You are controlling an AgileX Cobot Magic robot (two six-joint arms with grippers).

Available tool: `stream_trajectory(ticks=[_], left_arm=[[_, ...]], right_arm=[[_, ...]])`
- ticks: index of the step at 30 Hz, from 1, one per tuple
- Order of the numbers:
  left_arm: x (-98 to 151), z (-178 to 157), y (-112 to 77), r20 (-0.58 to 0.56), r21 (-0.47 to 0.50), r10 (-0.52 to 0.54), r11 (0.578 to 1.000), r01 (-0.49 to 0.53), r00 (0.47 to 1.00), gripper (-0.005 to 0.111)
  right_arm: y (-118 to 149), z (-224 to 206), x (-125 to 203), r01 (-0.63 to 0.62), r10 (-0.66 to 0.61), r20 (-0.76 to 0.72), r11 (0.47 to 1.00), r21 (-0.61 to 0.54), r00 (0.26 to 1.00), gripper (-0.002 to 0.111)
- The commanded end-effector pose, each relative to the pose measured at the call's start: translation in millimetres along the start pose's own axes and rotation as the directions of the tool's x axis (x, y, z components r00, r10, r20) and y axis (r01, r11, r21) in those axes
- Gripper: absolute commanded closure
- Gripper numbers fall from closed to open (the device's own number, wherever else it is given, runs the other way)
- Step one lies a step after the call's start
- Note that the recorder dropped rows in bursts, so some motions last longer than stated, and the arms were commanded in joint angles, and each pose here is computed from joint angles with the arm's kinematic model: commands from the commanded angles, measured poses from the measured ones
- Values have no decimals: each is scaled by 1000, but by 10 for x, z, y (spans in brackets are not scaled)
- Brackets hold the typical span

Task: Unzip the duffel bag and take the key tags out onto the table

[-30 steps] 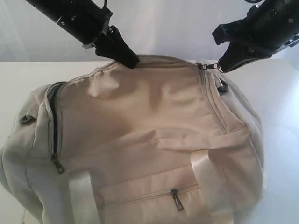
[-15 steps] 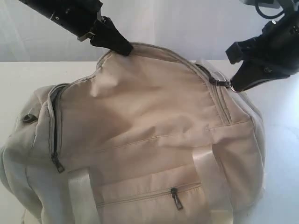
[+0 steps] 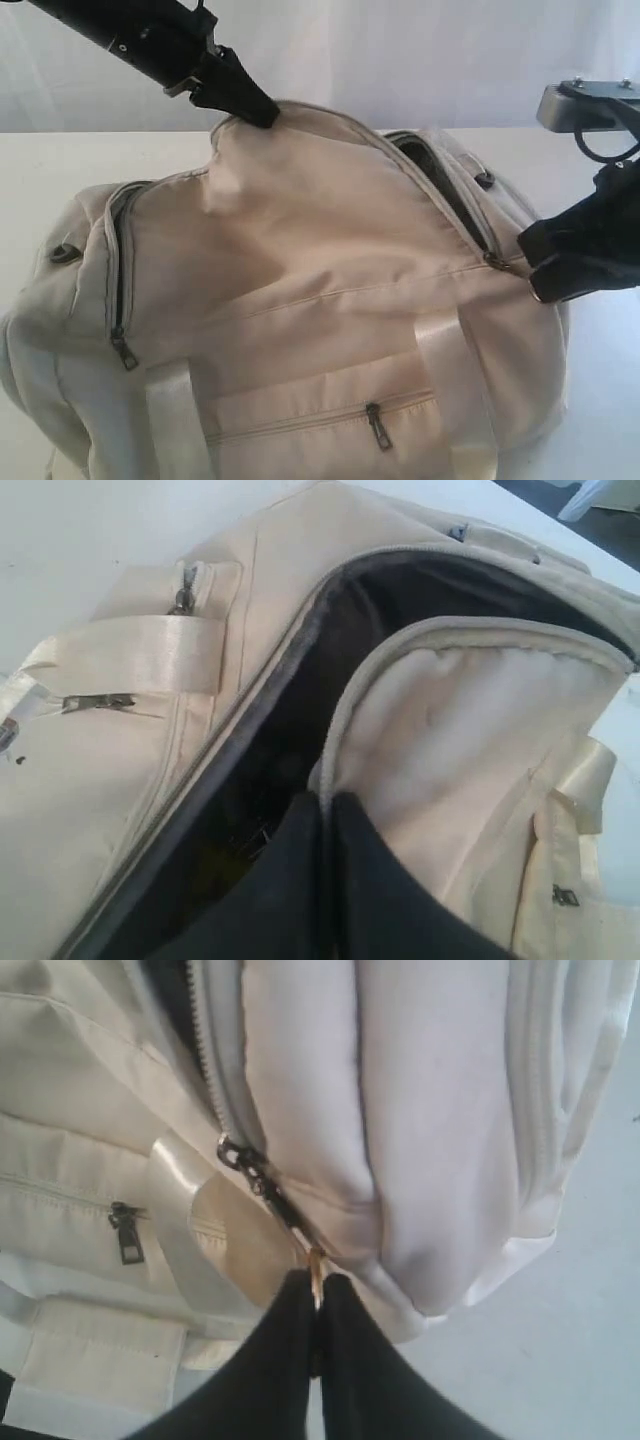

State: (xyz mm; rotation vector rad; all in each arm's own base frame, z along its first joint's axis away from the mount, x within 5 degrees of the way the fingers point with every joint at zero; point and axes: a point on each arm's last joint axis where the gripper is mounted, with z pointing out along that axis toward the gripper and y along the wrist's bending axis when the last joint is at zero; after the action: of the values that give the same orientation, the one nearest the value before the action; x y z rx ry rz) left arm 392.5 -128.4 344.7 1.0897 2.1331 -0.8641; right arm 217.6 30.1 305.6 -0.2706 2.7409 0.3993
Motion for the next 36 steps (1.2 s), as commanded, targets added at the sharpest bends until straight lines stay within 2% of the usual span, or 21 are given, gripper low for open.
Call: stream_trajectory(ticks=[1, 3, 6, 9, 15, 20, 24, 27, 30, 36], left_arm=[[16, -49, -102, -22, 100, 10, 995, -8, 1000, 107], [26, -57, -158, -31, 163, 30, 986, -25, 999, 107], [2, -59, -176, -2, 181, 37, 983, -36, 999, 107], [-16, -56, -192, 12, 194, 16, 981, -18, 1000, 107], [-6, -5, -350, -10, 219, 22, 975, -19, 1000, 107], [206, 76, -513, -94, 240, 38, 971, -14, 995, 107], [286, 10, -693, -82, 268, 33, 963, -9, 996, 107], [302, -94, -869, -48, 286, 27, 958, -12, 998, 107], [379, -120, -1122, -60, 313, 60, 949, -38, 996, 107], [644, -31, -1731, -118, 428, 133, 901, -71, 984, 107]], right_arm=[[-37, -25, -42, 21, -23, 72, 999, 30, 997, 95], [-31, -70, -88, 26, -29, 101, 999, 36, 994, 81], [2, -206, -176, 41, -48, 150, 998, 45, 988, 58], [59, -413, -251, 54, -66, 225, 997, 58, 972, 46], [165, -707, -200, 70, -89, 308, 995, 70, 947, 47], [234, -825, -59, 79, -93, 294, 995, 60, 951, 47], [266, -904, -3, 83, -101, 321, 994, 67, 942, 47], [290, -942, 45, 83, -98, 320, 995, 61, 942, 47], [308, -961, 97, 78, -90, 299, 996, 52, 950, 47], [338, -984, 190, 83, -92, 289, 996, 42, 953, 47]])
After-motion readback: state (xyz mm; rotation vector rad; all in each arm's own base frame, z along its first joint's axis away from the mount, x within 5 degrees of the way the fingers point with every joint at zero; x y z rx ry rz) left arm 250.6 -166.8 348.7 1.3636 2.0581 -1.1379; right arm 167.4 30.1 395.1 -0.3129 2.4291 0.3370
